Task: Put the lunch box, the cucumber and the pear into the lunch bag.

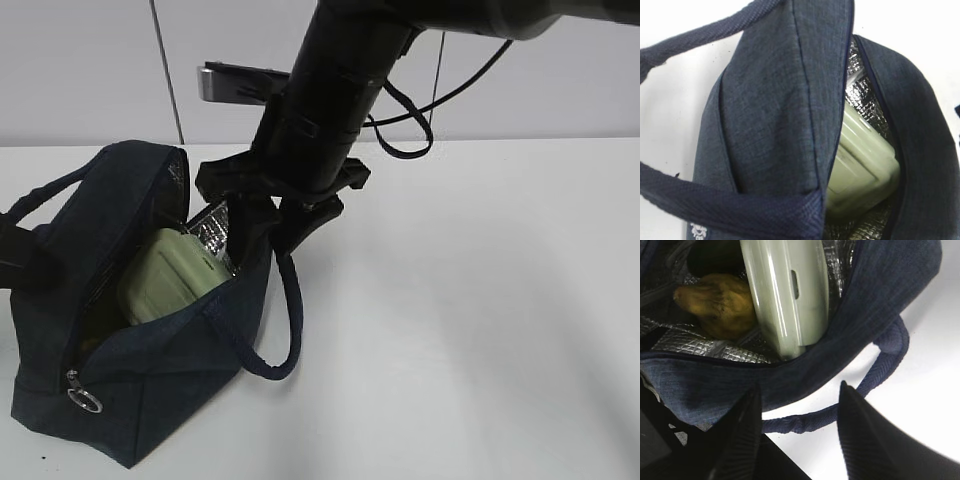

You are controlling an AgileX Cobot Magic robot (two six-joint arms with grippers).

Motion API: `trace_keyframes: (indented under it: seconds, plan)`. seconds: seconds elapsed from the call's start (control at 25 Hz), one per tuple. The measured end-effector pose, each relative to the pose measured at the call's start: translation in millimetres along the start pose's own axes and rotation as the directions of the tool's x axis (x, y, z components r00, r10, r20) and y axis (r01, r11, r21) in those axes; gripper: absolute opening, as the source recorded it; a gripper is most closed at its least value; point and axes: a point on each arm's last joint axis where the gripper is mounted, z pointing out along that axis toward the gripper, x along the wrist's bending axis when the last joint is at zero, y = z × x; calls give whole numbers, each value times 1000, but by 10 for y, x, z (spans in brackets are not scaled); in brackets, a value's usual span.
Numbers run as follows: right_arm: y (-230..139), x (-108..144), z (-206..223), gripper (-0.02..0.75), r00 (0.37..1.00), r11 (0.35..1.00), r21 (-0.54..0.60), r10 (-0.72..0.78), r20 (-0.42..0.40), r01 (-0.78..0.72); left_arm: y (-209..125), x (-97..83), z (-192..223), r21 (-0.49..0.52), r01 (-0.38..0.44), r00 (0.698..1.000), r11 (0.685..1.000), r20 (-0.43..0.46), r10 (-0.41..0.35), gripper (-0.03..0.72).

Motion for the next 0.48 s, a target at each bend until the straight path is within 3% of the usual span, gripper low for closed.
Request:
trace_keyframes:
  seconds: [0.36, 0.48]
  plan:
    - [62, -47, 304, 379, 995, 998, 25, 54, -86, -52, 0, -2, 0, 0, 2, 1000, 1000, 2, -2, -18]
    - [78, -75, 367, 267, 995, 998, 22, 55, -83, -53, 1, -3, 0, -1, 4, 1000, 1000, 4, -4, -18]
